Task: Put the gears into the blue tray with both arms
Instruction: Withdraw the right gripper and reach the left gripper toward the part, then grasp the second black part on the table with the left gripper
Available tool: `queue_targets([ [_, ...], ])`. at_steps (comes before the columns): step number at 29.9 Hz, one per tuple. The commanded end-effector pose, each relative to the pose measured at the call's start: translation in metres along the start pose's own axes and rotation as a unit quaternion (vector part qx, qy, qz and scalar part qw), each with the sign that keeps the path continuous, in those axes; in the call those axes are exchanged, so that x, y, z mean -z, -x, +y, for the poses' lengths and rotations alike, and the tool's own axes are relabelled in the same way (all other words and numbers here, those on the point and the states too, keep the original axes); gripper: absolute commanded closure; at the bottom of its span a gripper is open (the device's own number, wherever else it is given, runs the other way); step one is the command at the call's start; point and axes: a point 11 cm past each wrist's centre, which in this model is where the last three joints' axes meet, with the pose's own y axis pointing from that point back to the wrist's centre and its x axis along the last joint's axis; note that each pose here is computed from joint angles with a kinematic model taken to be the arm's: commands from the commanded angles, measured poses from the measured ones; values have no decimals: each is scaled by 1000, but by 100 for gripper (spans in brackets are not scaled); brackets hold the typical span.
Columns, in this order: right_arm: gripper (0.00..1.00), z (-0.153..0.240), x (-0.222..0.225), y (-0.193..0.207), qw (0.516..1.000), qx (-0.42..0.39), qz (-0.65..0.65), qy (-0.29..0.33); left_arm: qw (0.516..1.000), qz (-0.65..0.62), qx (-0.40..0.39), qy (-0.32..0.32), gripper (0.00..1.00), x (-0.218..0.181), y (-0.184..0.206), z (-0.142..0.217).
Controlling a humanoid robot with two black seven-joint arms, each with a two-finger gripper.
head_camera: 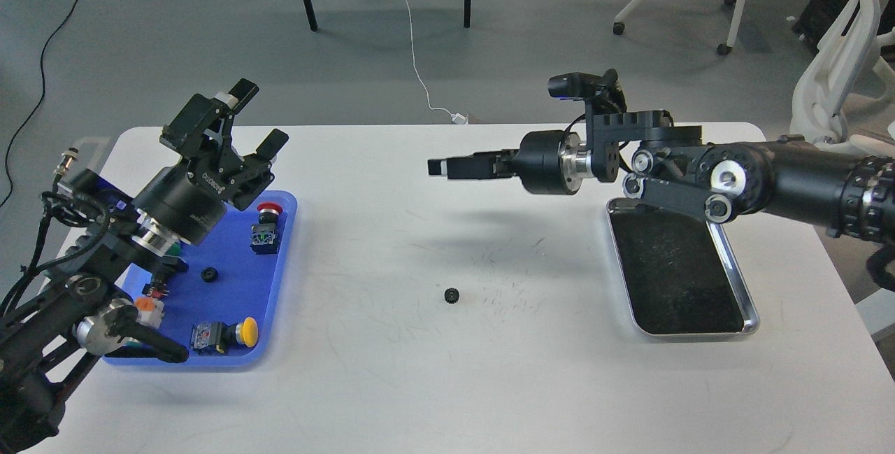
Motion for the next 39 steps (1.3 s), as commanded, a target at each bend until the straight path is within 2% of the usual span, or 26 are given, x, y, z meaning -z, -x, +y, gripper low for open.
queue_targets([
  [1, 2, 35, -33, -17, 980, -122, -154, -12, 993, -85, 78, -29, 2, 3, 15, -2],
  [5, 2, 69, -65, -16, 924, -238, -297, -44, 962, -199, 179, -47, 2, 4, 45, -12],
  [8, 2, 97, -93, -6, 863, -315, -390, -64, 912, -300, 273, -65, 2, 14, 73, -23],
  [10, 2, 112, -108, 3, 820, -352, -444, -78, 854, -384, 342, -74, 2, 23, 91, -32],
  [12, 2, 125, -117, 10, 777, -373, -497, -104, 777, -466, 415, -82, 2, 36, 109, -37],
  [14, 2, 141, -125, 11, 735, -394, -535, -132, 709, -526, 463, -77, 2, 46, 123, -44],
  [16, 2, 152, -132, 15, 708, -410, -556, -146, 662, -568, 485, -67, 3, 57, 134, -56],
  [23, 2, 161, -144, 36, 693, -419, -571, -134, 623, -591, 507, -68, 6, 90, 149, -83],
  [28, 2, 161, -145, 37, 693, -419, -572, -132, 608, -590, 525, -83, 14, 108, 155, -84],
  [39, 2, 162, -147, 42, 694, -417, -574, -128, 602, -586, 529, -121, 23, 130, 143, -75],
])
